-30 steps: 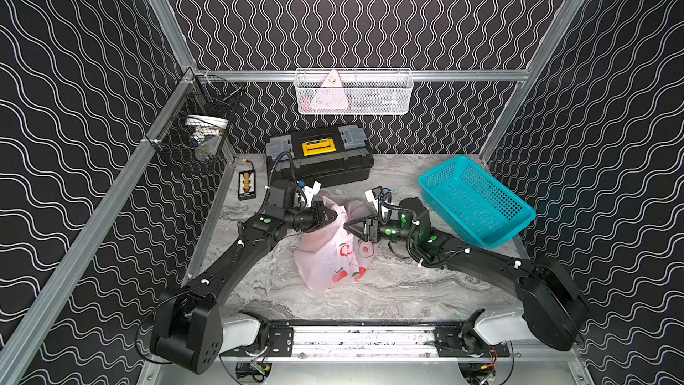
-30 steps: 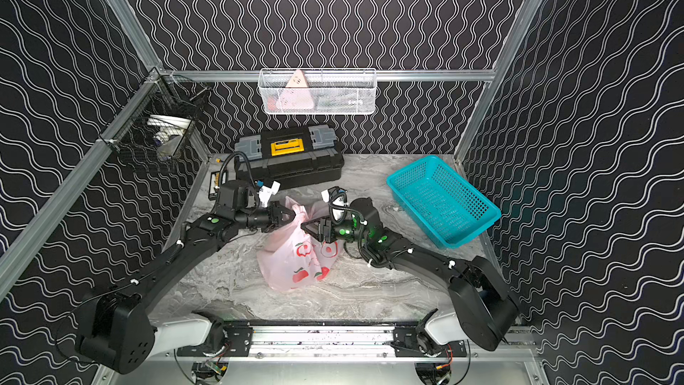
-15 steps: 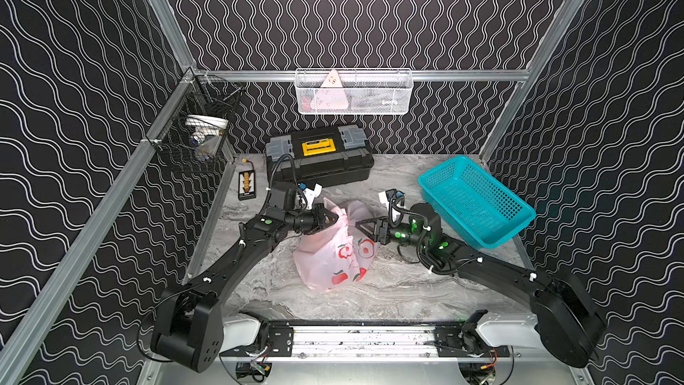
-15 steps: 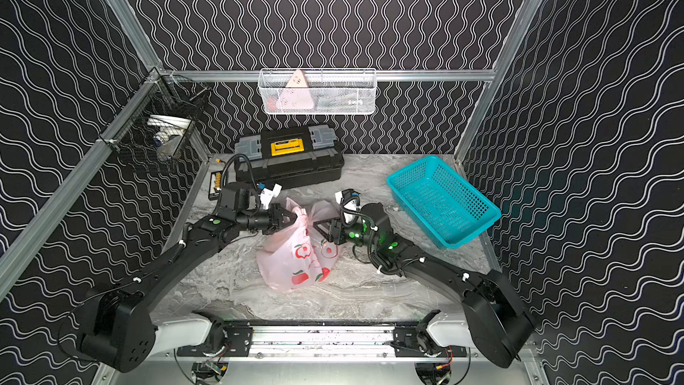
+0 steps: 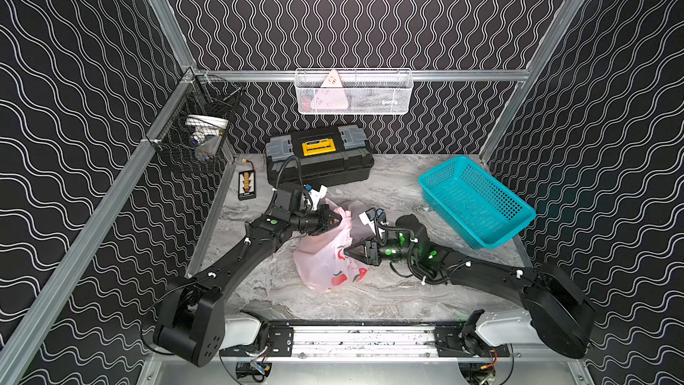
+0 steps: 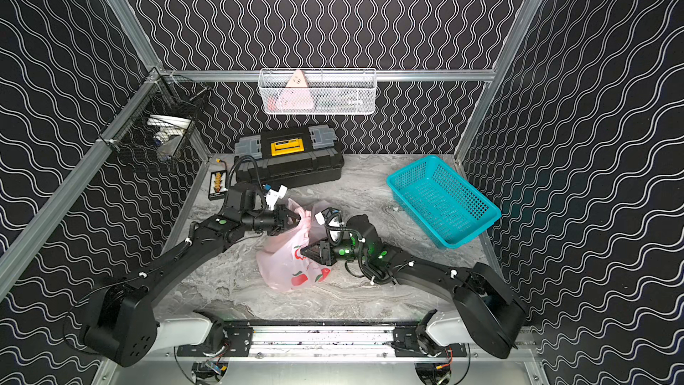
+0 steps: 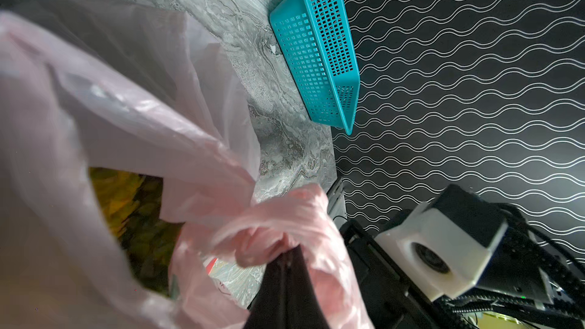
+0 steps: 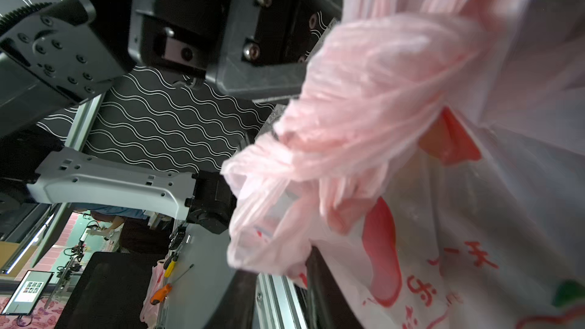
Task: Place the pineapple into a plastic bag & tie a knot
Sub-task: Tie the plastic bag at the center of the board.
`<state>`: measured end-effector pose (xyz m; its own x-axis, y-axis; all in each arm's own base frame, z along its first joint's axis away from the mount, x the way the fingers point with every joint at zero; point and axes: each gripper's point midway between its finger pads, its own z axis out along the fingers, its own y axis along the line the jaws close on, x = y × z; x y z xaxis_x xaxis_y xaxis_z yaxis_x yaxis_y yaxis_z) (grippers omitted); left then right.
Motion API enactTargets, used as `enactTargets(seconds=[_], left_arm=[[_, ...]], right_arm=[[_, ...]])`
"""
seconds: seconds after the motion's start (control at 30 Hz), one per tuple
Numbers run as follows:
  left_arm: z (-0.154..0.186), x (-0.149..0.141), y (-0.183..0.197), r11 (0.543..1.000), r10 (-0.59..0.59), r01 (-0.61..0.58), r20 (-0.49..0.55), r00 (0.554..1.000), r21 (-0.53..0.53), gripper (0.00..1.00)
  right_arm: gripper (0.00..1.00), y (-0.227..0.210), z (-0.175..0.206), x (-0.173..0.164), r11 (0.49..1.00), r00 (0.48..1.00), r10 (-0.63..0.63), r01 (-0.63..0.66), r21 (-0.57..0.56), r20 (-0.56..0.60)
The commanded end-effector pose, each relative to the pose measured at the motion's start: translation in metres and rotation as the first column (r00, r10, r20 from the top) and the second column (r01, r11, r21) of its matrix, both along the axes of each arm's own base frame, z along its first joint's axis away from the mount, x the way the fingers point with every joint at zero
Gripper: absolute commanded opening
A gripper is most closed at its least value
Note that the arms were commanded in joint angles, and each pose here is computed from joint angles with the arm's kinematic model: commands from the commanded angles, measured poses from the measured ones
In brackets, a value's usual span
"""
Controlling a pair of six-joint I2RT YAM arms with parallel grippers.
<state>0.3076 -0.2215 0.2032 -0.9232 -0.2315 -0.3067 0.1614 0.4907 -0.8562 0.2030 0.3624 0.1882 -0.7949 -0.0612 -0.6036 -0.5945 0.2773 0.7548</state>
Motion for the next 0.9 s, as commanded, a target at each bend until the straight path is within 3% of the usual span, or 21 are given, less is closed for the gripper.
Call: enactTargets(seconds=[0.0,0.3,0.6,0.77,0.87], left_arm=[[0.001,0.000,-0.003,1.000,0.003,-0.003,0.013,1.000,-0.002,0.00],[-0.001,-0.003,-0.004,1.000,-0.003,0.003,0.010,1.000,0.003,0.00],[-0.001,-0.001,-0.005,1.000,-0.008,0.008,0.012,1.000,0.000,0.00],[-0.001,0.001,-0.006,1.000,-0.006,0.006,0.011,1.000,0.002,0.00],[-0.001,0.001,-0.006,1.000,-0.005,0.005,0.010,1.000,0.002,0.00]], right_arm=[[0.30,0.014,0.017,0.013,0.997,0.999,-0.030,0.029,0.074,0.013],[0.31,0.038,0.029,0.017,0.993,0.999,0.032,-0.032,0.110,0.004],[0.45,-0.018,0.037,0.021,0.994,0.993,-0.105,0.104,0.020,0.046],[0.48,-0.059,0.018,0.045,0.969,0.970,-0.243,0.244,-0.038,0.010],[0.48,-0.064,0.004,0.052,0.965,0.966,-0.258,0.256,-0.060,-0.025]])
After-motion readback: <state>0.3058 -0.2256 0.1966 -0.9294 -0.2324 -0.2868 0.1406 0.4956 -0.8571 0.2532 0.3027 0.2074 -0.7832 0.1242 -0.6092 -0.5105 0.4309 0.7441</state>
